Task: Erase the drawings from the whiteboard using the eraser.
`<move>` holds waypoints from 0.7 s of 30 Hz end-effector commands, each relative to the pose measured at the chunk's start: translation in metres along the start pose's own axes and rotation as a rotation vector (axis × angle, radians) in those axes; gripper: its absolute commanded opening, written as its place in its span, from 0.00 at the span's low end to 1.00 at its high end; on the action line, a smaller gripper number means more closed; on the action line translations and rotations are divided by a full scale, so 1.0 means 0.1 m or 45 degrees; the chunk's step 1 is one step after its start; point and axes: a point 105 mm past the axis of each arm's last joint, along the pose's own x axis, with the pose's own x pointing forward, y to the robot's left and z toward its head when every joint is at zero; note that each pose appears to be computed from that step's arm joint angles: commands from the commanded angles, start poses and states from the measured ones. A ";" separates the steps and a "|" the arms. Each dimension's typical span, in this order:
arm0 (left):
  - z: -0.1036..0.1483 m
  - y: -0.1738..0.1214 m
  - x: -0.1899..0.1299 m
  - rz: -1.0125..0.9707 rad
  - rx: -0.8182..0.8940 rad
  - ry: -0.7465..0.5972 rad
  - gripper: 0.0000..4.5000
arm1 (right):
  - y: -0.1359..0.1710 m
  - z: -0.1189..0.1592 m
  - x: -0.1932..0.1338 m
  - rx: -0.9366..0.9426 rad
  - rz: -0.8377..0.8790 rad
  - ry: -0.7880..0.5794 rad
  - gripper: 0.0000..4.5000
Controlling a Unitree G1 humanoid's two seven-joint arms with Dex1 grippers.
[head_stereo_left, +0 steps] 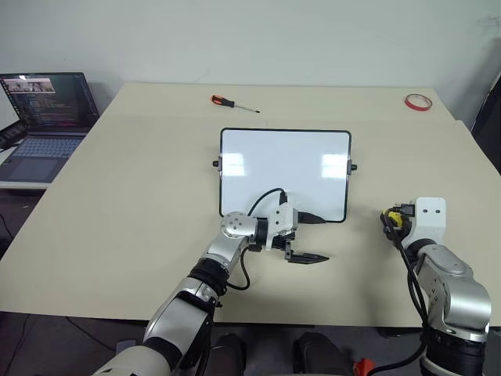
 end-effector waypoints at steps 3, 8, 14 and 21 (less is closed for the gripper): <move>0.14 0.06 0.02 0.023 0.083 -0.034 1.00 | 0.00 0.12 0.00 -0.006 0.002 -0.069 0.26; 0.15 0.07 0.03 0.025 0.088 -0.034 1.00 | -0.01 0.12 0.02 -0.003 0.004 -0.073 0.46; 0.16 0.07 0.03 0.022 0.089 -0.034 1.00 | -0.04 0.14 0.03 -0.014 -0.008 -0.080 0.93; 0.17 0.10 -0.01 0.042 0.099 -0.028 1.00 | -0.07 0.19 0.02 -0.035 -0.037 -0.104 0.99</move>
